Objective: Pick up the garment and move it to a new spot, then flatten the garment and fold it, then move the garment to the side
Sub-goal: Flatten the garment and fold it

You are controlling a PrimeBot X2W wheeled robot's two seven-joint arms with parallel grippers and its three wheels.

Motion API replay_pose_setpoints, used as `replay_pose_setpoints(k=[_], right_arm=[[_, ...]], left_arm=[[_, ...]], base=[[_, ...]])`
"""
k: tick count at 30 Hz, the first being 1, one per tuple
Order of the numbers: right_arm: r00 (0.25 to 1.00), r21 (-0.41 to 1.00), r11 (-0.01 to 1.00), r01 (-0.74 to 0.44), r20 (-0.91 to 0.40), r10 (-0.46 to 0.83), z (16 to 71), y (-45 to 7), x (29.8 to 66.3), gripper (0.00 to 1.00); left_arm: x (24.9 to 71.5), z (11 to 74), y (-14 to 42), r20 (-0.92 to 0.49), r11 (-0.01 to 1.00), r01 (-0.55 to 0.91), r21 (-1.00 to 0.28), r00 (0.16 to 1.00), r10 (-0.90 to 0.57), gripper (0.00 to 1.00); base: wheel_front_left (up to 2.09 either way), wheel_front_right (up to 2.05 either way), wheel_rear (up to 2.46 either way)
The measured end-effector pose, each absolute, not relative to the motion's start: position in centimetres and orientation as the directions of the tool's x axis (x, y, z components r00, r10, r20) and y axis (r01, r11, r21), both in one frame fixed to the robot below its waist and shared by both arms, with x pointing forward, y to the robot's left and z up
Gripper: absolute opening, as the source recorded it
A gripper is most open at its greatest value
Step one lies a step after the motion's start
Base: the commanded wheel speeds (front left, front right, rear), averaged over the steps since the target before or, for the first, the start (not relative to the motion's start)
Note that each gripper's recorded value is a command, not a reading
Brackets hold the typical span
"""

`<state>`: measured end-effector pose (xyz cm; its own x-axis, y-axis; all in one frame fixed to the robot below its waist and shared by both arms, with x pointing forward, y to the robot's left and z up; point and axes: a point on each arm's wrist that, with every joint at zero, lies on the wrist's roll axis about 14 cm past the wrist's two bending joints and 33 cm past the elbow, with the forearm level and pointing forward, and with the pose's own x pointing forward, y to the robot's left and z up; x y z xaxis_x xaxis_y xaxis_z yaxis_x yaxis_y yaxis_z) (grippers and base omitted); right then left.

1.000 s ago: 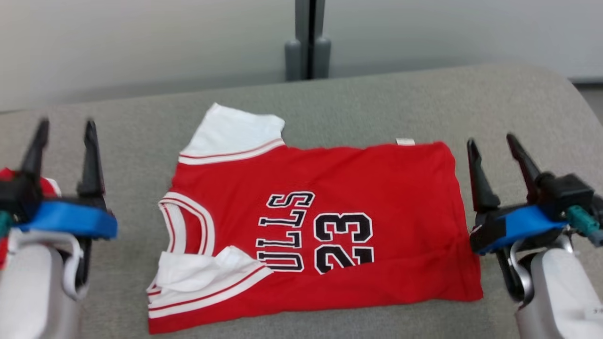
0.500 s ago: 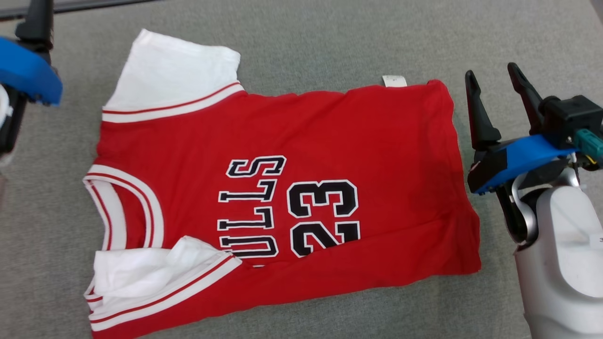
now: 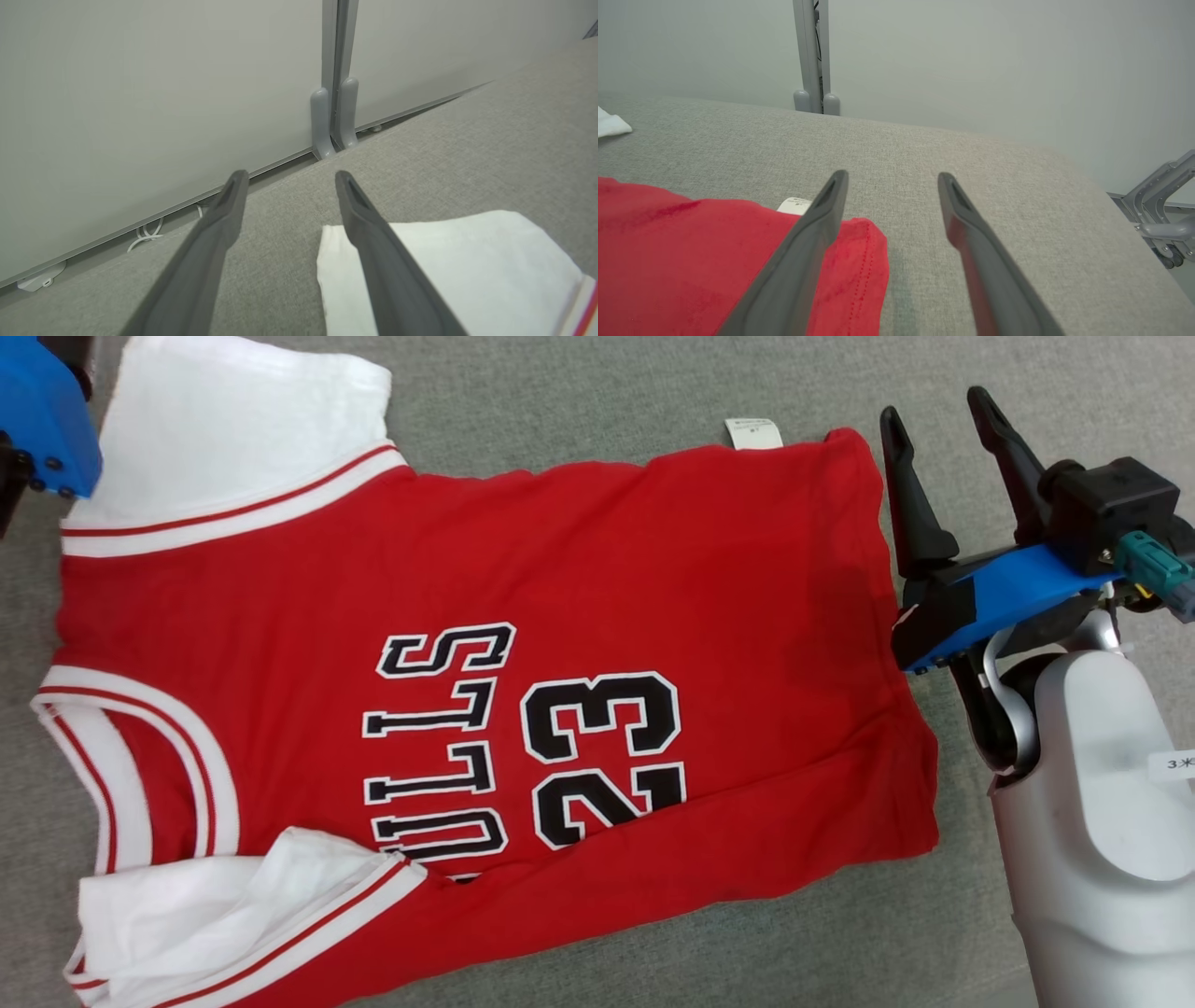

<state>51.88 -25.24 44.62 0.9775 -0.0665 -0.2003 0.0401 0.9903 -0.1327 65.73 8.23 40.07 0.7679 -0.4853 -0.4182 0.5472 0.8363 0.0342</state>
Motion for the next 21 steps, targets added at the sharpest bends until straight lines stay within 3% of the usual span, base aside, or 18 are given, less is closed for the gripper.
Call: replay_pose_setpoints(k=[9,17,18,19,20,21], right_arm=[[0.971,-0.137,0.989,0.051,-0.225,-0.081,43.1,-25.9,51.9,1.00],[0.968,-0.135,0.989,0.055,-0.234,-0.086,42.8,-26.1,52.0,1.00],[0.968,-0.135,0.989,0.055,-0.237,-0.086,42.7,-26.1,52.0,1.00],[0.967,-0.134,0.990,0.053,-0.240,-0.084,42.7,-26.0,52.0,1.00],[0.965,-0.133,0.990,0.050,-0.249,-0.083,42.6,-26.0,52.0,1.00],[0.965,-0.129,0.990,0.050,-0.248,-0.081,42.7,-26.0,52.0,1.00]], left_arm=[[64.3,33.9,7.1,-0.611,0.801,0.598,-0.020,0.627,-0.483,1.00],[63.6,32.8,6.4,-0.673,0.793,0.603,-0.084,0.552,-0.491,1.00],[63.5,32.8,6.3,-0.678,0.790,0.607,-0.088,0.545,-0.494,0.77],[63.3,32.7,6.2,-0.685,0.785,0.613,-0.086,0.536,-0.493,0.18],[63.3,32.8,6.1,-0.689,0.781,0.619,-0.082,0.531,-0.493,0.00],[63.2,32.9,6.0,-0.690,0.774,0.628,-0.076,0.527,-0.496,0.00]], base=[[0.00,0.00,0.00],[0.00,0.00,0.00],[0.00,0.00,0.00],[0.00,0.00,0.00],[0.00,0.00,0.00],[0.00,0.00,0.00]])
